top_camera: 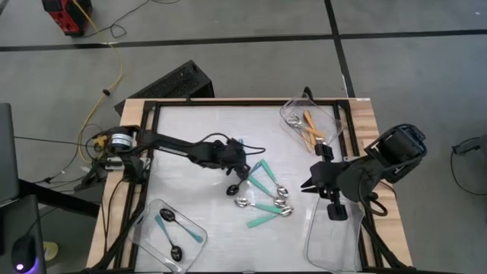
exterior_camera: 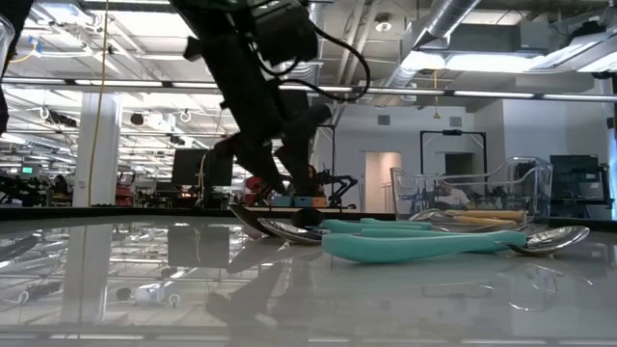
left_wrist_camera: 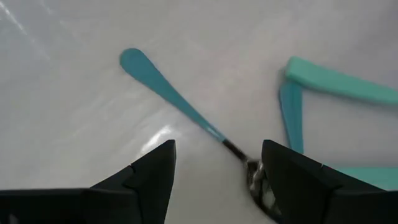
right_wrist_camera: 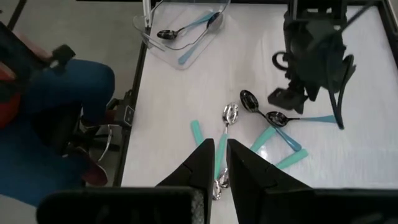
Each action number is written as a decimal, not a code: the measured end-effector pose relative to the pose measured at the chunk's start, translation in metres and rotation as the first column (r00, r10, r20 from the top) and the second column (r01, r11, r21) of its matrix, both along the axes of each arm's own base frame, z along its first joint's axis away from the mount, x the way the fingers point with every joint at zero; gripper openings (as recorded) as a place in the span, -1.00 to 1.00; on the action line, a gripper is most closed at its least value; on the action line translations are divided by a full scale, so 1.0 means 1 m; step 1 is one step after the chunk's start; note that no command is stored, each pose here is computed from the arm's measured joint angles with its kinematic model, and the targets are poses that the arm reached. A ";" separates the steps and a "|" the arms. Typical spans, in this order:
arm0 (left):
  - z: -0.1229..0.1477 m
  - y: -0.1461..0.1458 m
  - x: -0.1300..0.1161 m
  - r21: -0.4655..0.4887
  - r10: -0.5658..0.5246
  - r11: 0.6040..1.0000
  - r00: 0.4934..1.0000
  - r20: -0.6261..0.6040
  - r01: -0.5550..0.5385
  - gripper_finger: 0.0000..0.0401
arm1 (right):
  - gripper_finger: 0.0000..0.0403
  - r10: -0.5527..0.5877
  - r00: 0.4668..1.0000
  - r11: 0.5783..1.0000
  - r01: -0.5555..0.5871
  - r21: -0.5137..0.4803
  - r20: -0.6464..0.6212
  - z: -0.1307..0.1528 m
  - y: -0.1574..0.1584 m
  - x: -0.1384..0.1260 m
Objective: Sort silverware by color (type)
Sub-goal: Put the blue spoon into the bottom left transparent bin
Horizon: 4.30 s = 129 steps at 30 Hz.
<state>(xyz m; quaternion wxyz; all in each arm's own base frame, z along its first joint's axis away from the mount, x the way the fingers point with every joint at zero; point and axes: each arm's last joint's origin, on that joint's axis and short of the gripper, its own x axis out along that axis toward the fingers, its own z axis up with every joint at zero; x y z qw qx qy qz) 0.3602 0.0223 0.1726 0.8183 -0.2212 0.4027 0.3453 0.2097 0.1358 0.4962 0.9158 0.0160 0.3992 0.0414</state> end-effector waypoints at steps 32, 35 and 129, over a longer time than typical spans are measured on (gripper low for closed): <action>-0.021 0.000 0.016 0.025 0.175 0.984 0.983 0.059 -0.177 0.12 | -0.65 0.037 0.997 0.997 -0.042 -0.072 -0.068 -0.020 0.018 0.025; -0.021 -0.001 0.017 0.038 0.178 0.983 0.982 0.067 -0.181 0.12 | -0.65 0.037 0.997 0.997 -0.042 -0.071 -0.068 -0.020 0.018 0.025; 0.184 -0.086 -0.088 0.423 -0.217 0.906 0.851 0.478 -0.007 -1.00 | -0.65 0.120 0.993 0.962 -0.114 -0.248 0.011 -0.016 0.025 0.020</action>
